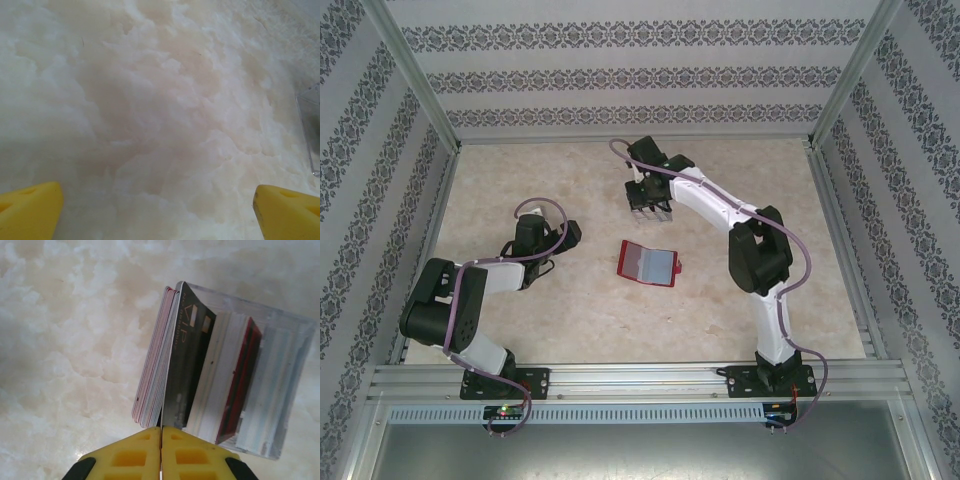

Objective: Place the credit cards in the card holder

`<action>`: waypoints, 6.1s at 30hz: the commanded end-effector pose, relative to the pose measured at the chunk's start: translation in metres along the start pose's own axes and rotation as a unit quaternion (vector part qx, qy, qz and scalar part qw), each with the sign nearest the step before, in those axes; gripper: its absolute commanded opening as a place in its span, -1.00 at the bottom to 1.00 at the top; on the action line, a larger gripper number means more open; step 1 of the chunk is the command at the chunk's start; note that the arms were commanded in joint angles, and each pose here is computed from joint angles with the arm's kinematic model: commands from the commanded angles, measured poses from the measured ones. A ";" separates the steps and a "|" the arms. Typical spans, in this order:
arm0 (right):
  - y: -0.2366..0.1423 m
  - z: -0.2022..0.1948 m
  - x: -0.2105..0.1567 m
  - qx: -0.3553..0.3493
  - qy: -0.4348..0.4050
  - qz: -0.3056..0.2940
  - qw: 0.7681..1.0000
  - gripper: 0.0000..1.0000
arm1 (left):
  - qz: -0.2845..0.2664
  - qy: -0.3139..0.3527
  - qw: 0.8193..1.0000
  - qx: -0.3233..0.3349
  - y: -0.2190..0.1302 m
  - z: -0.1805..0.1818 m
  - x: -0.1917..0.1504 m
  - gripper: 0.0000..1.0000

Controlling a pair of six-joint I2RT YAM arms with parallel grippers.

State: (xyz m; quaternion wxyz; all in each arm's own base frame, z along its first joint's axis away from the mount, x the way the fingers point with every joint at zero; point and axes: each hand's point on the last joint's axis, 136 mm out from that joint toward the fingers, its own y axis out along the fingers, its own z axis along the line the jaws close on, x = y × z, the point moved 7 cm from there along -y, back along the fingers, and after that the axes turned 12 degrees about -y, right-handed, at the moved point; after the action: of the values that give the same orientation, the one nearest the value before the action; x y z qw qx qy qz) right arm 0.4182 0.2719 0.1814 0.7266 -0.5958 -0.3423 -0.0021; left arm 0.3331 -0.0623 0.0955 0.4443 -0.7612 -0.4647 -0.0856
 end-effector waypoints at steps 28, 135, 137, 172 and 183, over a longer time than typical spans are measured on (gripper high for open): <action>-0.062 0.010 -0.181 0.281 0.234 -0.064 0.929 -0.97 | 0.311 0.059 0.943 -0.101 -0.037 -0.082 -0.096 0.24; 0.045 0.049 -0.173 0.395 0.264 0.036 0.879 -1.00 | 0.312 0.029 0.950 -0.010 -0.015 -0.055 -0.129 -1.00; 0.046 0.054 -0.169 0.399 0.257 0.038 0.879 -1.00 | 0.309 0.031 0.951 -0.008 -0.015 -0.054 -0.128 -1.00; -0.090 -0.081 -0.180 -0.034 0.157 -0.183 0.970 0.36 | 0.192 0.112 0.975 -0.027 -0.041 -0.177 -0.019 0.83; -0.076 -0.110 -0.207 -0.156 0.181 -0.191 0.952 0.52 | 0.180 0.079 0.980 -0.011 0.053 -0.219 0.003 0.86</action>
State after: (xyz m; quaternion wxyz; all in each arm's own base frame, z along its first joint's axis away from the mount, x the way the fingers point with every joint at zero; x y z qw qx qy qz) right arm 0.2795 0.0775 0.1395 0.6883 -0.5992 -0.3050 -0.2724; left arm 0.4271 -0.2392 0.1943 0.4689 -0.8374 -0.2688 -0.0817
